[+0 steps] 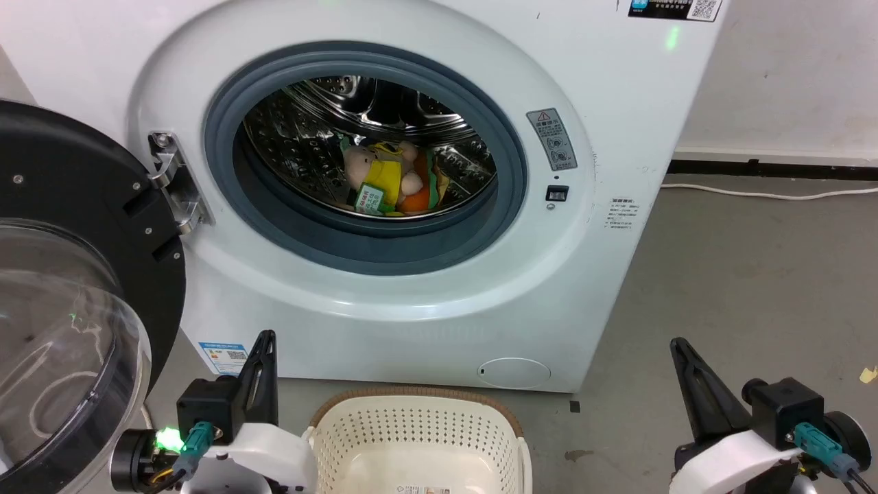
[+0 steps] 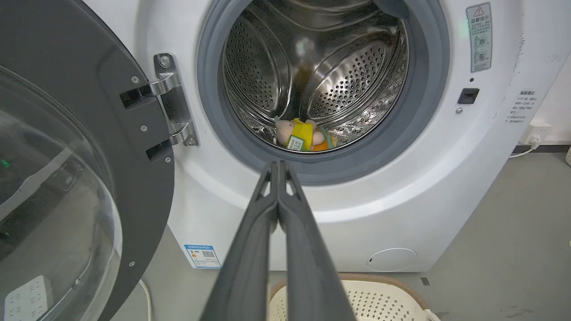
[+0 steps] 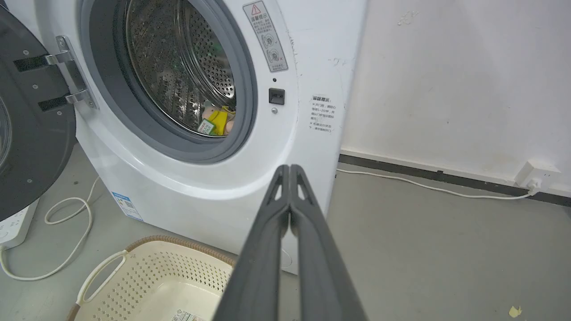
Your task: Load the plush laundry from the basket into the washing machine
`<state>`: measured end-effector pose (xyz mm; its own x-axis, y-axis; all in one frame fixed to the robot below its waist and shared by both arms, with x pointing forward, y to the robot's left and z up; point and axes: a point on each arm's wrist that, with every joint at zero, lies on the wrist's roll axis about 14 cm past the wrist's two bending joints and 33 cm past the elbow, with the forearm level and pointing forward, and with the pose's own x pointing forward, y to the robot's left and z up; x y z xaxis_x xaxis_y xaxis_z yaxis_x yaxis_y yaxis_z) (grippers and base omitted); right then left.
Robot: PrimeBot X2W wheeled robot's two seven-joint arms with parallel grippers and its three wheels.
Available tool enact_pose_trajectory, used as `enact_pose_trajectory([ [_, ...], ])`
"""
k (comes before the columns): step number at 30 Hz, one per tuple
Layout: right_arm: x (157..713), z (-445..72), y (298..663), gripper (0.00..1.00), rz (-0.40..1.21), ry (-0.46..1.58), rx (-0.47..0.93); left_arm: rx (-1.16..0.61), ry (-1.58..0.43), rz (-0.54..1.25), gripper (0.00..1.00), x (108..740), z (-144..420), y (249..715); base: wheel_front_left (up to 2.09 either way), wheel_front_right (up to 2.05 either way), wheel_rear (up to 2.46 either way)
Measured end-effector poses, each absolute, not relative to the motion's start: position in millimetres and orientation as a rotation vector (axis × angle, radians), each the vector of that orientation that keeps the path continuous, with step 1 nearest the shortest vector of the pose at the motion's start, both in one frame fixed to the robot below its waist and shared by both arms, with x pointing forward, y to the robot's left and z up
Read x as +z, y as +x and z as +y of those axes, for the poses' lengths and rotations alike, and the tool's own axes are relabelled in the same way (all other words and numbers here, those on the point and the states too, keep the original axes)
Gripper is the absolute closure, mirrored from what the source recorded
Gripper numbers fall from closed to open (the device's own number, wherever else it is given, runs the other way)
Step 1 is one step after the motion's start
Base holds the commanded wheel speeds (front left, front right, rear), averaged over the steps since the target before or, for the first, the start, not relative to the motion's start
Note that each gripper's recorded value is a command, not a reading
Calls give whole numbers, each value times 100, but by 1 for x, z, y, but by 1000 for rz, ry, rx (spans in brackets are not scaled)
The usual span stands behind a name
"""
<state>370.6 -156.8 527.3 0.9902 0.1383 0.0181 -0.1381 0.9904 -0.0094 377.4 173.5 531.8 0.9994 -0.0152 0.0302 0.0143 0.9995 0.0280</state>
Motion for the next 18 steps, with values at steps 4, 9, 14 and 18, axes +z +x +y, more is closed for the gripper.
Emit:
enact_pose_trajectory([
  [4,527,-157,370,100,-11,-13,137,-13,34,-28,100,532,174,377,0,0,0],
  [9,526,-158,369,100,-2,-29,136,-11,41,-23,100,533,174,377,0,0,0],
  [14,525,-158,369,100,6,-35,134,-8,43,-18,100,533,175,377,0,0,0],
  [18,525,-159,369,100,9,-40,133,-5,49,-14,100,533,176,377,0,0,0],
])
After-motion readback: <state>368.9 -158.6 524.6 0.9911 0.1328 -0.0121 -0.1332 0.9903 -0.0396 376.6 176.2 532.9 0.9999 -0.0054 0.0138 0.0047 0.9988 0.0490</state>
